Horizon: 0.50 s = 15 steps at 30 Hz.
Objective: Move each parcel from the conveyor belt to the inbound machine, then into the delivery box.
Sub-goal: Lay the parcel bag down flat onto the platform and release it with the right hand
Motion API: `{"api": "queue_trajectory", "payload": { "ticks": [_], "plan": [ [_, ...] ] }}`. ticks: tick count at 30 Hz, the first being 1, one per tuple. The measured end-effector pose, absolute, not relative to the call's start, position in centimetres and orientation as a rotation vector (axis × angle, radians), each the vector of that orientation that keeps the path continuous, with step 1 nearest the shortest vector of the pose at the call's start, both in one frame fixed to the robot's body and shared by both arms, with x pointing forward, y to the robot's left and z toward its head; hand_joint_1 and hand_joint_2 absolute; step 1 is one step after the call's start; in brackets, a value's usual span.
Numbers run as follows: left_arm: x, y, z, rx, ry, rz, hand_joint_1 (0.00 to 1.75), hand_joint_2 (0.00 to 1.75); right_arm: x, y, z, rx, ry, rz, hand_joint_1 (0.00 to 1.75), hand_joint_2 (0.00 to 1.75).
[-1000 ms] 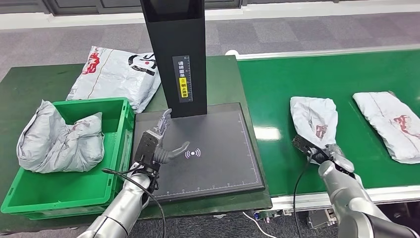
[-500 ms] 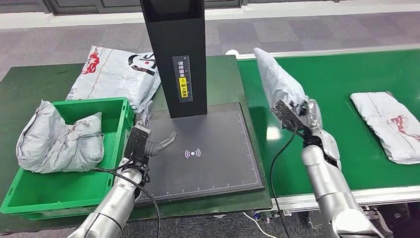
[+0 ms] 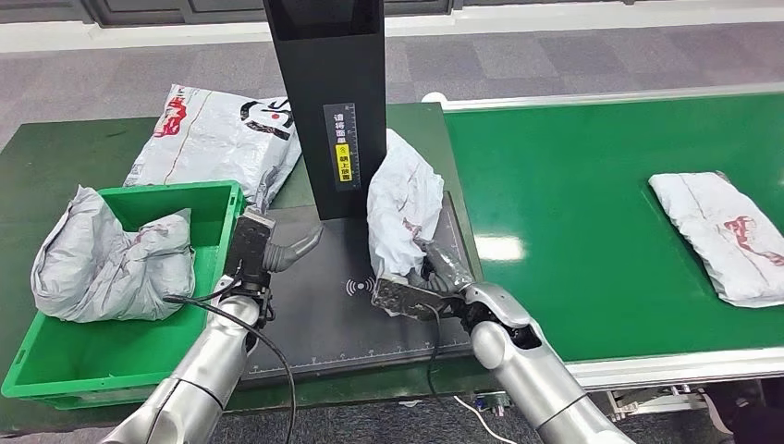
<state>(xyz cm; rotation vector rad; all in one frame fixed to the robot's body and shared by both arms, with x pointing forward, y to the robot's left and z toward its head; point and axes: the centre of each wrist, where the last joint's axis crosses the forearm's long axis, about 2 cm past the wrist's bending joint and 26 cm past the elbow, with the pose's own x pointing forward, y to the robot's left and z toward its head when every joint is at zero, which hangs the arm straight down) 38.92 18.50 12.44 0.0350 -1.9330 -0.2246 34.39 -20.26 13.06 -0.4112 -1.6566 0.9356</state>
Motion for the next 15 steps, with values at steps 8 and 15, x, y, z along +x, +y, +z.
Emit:
{"api": "queue_trajectory", "payload": {
  "ticks": [8, 15],
  "plan": [
    [39.6, 18.9, 13.0, 0.060, -1.948, -0.220, 0.00, 1.75, 32.0, -14.5, 9.3, -0.097, -1.501, 1.367, 1.75, 1.75],
    [39.6, 18.8, 13.3, 0.078, -1.947, -0.231, 0.00, 1.75, 32.4, -13.5, 9.2, -0.108, -1.487, 1.477, 0.00, 1.75]
  ]
}}
